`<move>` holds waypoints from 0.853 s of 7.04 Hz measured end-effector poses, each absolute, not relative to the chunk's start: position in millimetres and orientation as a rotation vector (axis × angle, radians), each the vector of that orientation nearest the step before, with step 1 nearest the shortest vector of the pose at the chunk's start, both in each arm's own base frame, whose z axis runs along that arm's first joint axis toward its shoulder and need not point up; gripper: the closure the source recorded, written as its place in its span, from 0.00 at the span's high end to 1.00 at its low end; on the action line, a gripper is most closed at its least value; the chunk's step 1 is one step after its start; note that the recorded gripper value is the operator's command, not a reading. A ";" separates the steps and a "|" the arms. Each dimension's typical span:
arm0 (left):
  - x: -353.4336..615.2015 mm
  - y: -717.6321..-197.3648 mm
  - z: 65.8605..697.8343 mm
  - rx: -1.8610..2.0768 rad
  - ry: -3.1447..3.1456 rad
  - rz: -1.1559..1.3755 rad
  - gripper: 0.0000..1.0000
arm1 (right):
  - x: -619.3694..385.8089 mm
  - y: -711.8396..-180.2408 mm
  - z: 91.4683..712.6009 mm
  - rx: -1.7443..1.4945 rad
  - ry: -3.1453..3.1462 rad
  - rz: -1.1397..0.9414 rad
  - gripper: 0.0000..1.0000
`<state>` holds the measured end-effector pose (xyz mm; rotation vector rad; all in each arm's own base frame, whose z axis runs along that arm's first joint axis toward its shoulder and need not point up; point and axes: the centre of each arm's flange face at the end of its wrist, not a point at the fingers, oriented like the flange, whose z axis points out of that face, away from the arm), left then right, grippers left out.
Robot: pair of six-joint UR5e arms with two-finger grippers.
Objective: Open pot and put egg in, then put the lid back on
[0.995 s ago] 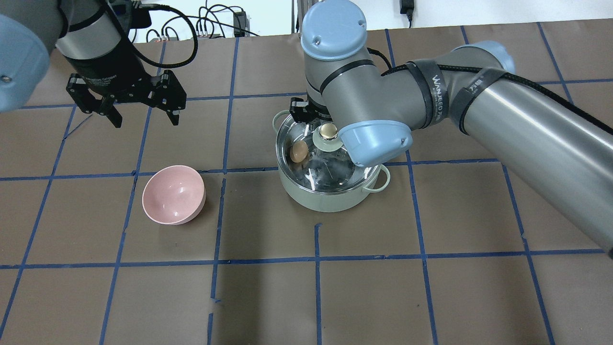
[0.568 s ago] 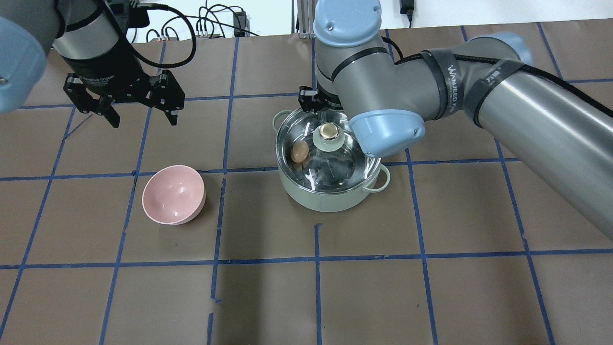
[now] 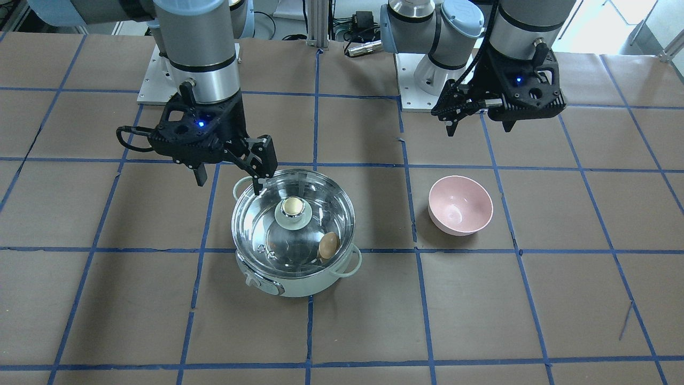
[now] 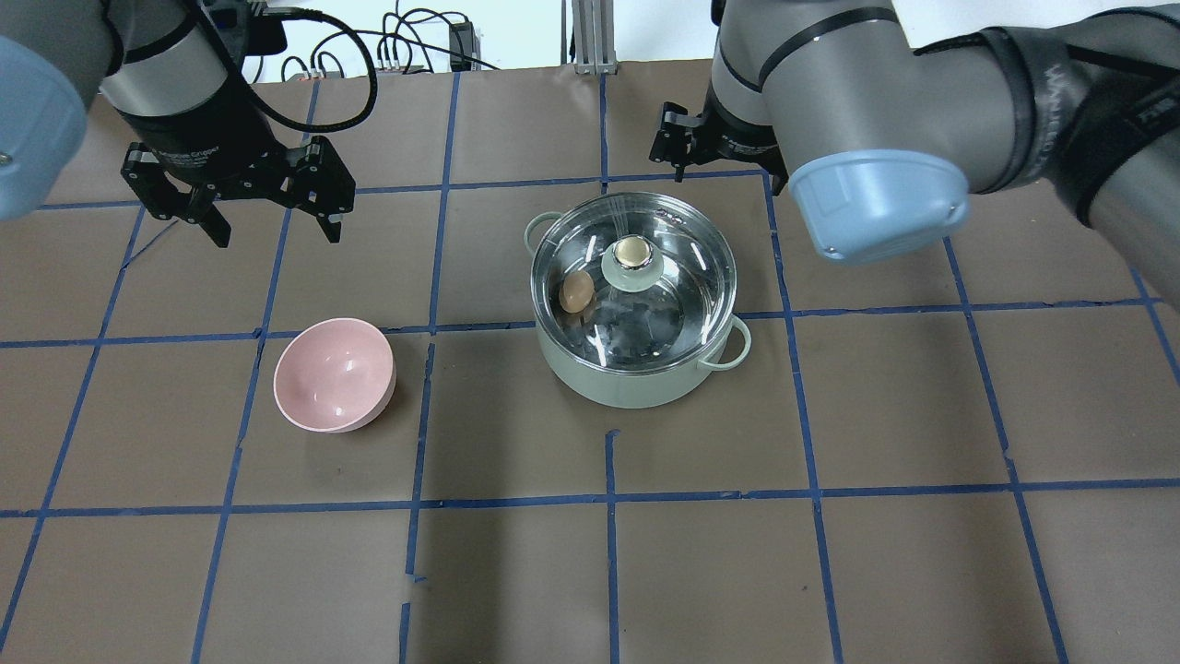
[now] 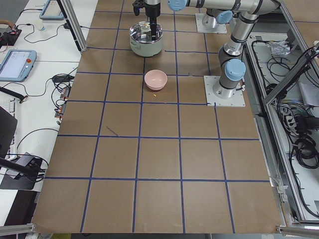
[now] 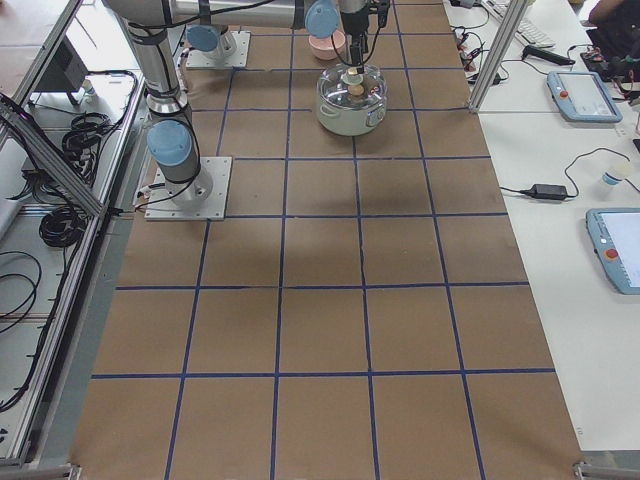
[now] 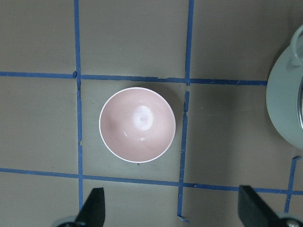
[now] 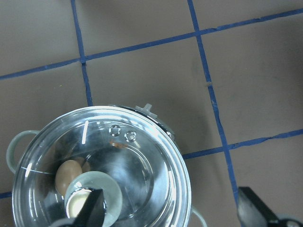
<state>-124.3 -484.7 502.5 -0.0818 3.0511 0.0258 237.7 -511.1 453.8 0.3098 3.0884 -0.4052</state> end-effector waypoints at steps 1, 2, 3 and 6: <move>-124.0 -484.7 503.4 -0.083 3.051 0.026 1.00 | 219.6 -502.8 469.9 0.322 3.101 -0.391 1.00; -123.8 -484.5 504.2 -0.083 3.050 0.029 1.00 | 201.1 -494.2 483.6 0.357 3.116 -0.343 1.00; -123.6 -484.3 505.4 -0.083 3.049 0.028 1.00 | 187.2 -486.1 495.1 0.390 3.134 -0.263 1.00; -121.6 -484.7 509.6 -0.092 3.060 0.011 1.00 | 169.8 -482.2 510.7 0.328 3.163 -0.172 1.00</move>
